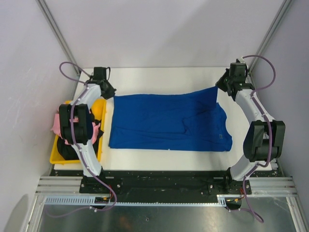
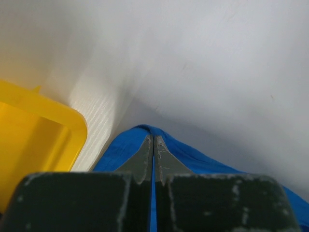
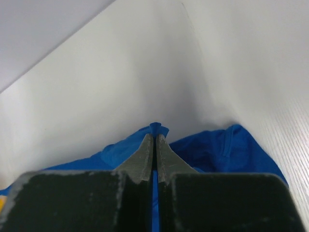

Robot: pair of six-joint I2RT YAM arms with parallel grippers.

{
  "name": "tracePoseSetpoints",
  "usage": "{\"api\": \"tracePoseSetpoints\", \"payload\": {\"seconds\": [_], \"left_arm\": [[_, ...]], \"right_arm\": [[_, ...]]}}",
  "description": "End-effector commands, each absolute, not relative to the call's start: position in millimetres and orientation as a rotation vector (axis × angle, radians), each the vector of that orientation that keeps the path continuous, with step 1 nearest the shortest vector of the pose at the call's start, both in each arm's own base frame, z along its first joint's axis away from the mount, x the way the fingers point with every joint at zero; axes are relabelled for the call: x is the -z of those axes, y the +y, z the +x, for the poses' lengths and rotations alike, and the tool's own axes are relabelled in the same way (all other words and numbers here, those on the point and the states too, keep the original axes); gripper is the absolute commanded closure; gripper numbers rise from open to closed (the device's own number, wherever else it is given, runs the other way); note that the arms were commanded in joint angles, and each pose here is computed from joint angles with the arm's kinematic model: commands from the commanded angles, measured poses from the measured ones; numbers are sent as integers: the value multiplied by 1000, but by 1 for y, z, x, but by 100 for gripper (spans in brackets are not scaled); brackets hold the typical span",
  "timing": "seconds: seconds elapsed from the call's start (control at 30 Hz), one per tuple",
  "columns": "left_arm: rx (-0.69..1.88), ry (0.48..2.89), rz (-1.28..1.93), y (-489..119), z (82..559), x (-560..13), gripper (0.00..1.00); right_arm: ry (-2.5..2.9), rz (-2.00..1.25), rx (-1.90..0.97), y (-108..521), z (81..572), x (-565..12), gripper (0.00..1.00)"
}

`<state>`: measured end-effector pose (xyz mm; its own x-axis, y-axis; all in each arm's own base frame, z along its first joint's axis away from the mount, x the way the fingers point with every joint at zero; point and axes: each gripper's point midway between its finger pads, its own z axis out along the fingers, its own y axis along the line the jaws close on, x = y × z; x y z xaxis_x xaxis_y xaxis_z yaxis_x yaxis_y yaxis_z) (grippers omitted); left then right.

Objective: Fold and stack the t-shirts
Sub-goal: Fold the other side of the tshirt into a rectangle

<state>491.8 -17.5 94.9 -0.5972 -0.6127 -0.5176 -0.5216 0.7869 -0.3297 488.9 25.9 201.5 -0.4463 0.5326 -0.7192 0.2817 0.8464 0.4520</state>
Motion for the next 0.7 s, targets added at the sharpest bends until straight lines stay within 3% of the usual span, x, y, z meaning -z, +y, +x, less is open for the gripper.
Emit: {"api": "tracePoseSetpoints", "payload": {"seconds": [0.0, 0.33, 0.67], "left_arm": [[195, 2326, -815, -8, 479, -109, 100], [170, 2405, -859, -1, 431, -82, 100], [142, 2445, -892, -1, 393, -68, 100]], "right_arm": [[2052, 611, -302, 20, 467, -233, 100], [2163, 638, -266, 19, 390, -203, 100], [2305, 716, -219, 11, 354, -135, 100]]}}
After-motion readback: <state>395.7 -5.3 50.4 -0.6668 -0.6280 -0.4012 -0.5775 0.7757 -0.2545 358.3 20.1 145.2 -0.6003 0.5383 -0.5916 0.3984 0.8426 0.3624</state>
